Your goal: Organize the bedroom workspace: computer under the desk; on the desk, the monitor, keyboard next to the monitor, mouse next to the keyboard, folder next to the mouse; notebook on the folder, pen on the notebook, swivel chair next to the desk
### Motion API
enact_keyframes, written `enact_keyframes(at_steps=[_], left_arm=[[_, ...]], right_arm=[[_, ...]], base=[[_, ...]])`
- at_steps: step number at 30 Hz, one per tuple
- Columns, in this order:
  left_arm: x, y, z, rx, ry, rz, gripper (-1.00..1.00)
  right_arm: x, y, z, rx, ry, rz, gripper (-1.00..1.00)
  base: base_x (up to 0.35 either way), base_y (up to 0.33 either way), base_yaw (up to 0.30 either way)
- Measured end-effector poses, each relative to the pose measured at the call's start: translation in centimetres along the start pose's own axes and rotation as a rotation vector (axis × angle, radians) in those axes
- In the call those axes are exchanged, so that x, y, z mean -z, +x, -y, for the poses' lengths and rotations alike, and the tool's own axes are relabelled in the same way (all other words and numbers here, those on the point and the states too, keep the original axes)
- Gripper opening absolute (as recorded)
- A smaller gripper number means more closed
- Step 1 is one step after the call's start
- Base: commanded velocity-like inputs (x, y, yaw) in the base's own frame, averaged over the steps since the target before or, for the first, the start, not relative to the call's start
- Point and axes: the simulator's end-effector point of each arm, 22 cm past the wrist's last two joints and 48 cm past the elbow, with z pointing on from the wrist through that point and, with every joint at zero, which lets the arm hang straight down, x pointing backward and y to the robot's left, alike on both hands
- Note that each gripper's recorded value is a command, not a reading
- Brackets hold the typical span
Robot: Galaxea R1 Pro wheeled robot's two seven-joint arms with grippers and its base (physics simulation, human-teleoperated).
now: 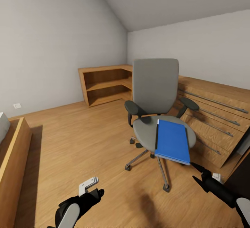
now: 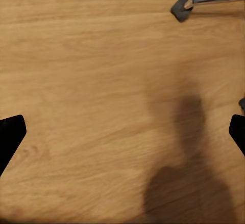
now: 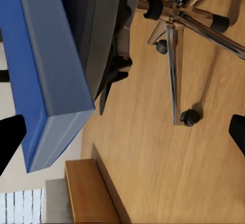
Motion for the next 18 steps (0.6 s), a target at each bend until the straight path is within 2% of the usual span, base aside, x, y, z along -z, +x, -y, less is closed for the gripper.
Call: enact_keyframes(at_steps=[5, 14, 18], left_arm=[[-0.7, 1.1, 0.2, -0.02, 0.002, -0.018, 1.0], [-1.8, 2.4, -0.2, -0.025, -0.01, -0.054, 1.0], [-1.8, 2.5, -0.2, -0.026, -0.011, -0.055, 1.0]], right_arm=[[-0.5, 0.6, -0.5, 0.018, -0.037, -0.018, 1.0], [-0.9, 1.1, -0.6, 0.016, -0.085, -0.037, 1.0], [-1.1, 1.6, -2.2, 0.037, -0.136, -0.053, 1.0]], base=[[0.0, 0.0, 0.0], [0.0, 0.0, 0.0], [0.0, 0.0, 0.0]])
